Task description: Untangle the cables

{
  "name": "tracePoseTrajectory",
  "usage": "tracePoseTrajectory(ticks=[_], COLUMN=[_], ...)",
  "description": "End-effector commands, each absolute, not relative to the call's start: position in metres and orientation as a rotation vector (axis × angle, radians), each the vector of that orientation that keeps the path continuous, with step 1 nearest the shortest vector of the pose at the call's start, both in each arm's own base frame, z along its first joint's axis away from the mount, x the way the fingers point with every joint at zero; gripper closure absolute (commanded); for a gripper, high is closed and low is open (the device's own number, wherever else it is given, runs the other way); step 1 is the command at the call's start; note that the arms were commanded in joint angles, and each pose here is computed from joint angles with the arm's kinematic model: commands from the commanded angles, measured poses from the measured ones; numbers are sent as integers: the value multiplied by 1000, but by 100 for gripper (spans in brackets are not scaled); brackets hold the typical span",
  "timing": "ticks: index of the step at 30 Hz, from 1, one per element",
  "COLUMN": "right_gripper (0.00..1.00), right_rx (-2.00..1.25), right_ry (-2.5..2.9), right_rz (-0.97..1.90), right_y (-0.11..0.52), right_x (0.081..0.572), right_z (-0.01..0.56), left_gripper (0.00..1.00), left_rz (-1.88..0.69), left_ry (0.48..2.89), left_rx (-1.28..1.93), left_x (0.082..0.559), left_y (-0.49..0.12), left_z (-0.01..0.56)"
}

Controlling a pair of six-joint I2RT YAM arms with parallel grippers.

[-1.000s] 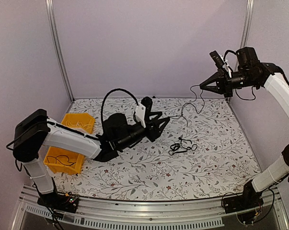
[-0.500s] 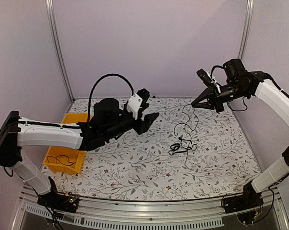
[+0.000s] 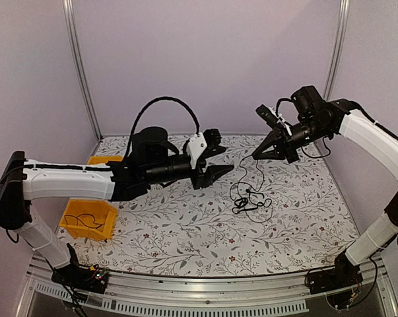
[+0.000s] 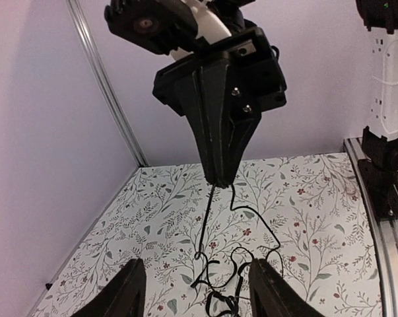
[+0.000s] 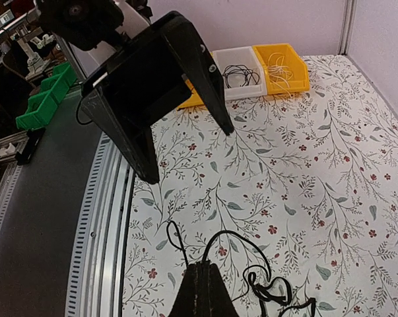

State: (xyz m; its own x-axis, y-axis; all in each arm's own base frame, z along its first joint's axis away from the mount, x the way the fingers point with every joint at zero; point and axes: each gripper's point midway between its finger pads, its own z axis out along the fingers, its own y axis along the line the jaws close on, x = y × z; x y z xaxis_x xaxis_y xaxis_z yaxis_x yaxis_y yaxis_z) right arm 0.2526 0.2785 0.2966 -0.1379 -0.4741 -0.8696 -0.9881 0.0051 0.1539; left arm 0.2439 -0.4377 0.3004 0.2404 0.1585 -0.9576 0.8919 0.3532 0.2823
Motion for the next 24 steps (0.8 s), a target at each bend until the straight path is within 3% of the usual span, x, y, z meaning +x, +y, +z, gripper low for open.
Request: tracePoseTrajectory(ticks=[1, 12, 24], right_gripper=[100, 100, 100], right_rx=[-1554, -1573, -1589], right_ry=[1640, 1656, 1680], right_rz=[1093, 1093, 1088], right_y=[288, 292, 292], right_x=[246, 247, 247], right_z=[302, 295, 288], left_gripper=[49, 66, 74], left_rz=[-764, -810, -799], left_ry=[1207, 1220, 1295], left_rx=[1257, 1283, 1254], left_x=[229, 232, 248], left_y=[-460, -476, -489], left_z=[281, 270, 261])
